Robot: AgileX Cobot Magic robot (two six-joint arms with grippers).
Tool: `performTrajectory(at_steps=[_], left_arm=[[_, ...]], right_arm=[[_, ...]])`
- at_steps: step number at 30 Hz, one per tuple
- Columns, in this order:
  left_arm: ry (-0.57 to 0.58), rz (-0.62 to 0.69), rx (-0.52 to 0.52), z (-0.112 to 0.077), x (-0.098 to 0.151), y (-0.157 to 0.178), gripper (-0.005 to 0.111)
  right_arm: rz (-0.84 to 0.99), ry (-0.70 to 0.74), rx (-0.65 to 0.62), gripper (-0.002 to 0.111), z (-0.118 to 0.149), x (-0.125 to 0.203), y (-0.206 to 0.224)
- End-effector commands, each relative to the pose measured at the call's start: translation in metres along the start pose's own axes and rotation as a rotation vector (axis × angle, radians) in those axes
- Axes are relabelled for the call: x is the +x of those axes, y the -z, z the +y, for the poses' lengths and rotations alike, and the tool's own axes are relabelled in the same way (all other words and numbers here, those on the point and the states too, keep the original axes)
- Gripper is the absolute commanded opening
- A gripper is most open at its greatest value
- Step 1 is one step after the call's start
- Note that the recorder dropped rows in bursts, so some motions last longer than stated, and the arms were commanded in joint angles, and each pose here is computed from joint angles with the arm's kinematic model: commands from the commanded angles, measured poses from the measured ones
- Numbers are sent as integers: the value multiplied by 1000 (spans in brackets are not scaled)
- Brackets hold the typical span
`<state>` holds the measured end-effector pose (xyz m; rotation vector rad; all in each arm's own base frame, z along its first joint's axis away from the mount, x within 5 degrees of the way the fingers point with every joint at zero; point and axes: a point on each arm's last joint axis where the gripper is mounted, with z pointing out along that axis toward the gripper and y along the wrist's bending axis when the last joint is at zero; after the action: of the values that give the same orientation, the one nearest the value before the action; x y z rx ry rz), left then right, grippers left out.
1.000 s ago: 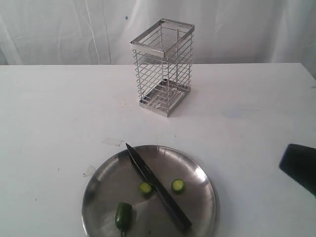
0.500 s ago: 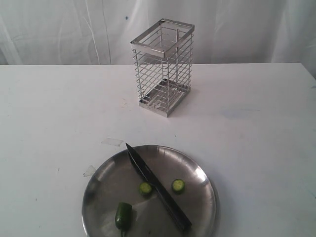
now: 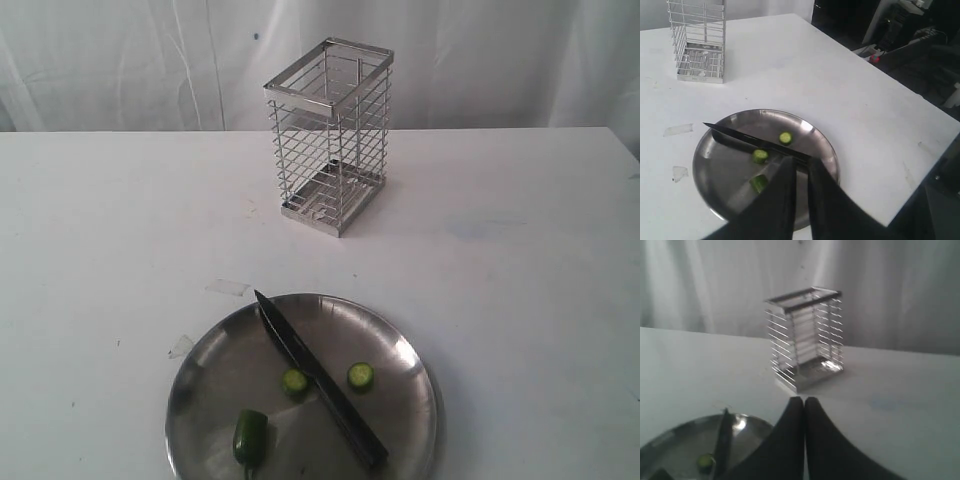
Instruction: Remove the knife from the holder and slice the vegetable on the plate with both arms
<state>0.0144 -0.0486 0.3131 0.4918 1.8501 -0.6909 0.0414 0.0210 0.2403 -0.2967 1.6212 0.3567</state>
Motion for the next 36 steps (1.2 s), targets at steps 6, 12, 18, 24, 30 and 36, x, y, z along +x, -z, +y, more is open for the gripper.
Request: performTrajectory(at_steps=[6, 12, 18, 24, 30, 36], left_arm=[[7, 1, 15, -1, 2, 0, 16], [7, 1, 15, -1, 2, 0, 16], [7, 1, 15, -1, 2, 0, 16], [7, 1, 15, -1, 2, 0, 16], [7, 1, 15, -1, 2, 0, 16], [-28, -43, -158, 19, 13, -4, 16]], right_arm=[[96, -33, 210, 0, -15, 49, -11], [113, -43, 209, 0, -14, 51, -11], [113, -40, 210, 0, -15, 51, -11], [107, -53, 303, 0, -20, 51, -10], [107, -53, 306, 0, -20, 51, -10], [107, -53, 304, 0, -20, 51, -10]])
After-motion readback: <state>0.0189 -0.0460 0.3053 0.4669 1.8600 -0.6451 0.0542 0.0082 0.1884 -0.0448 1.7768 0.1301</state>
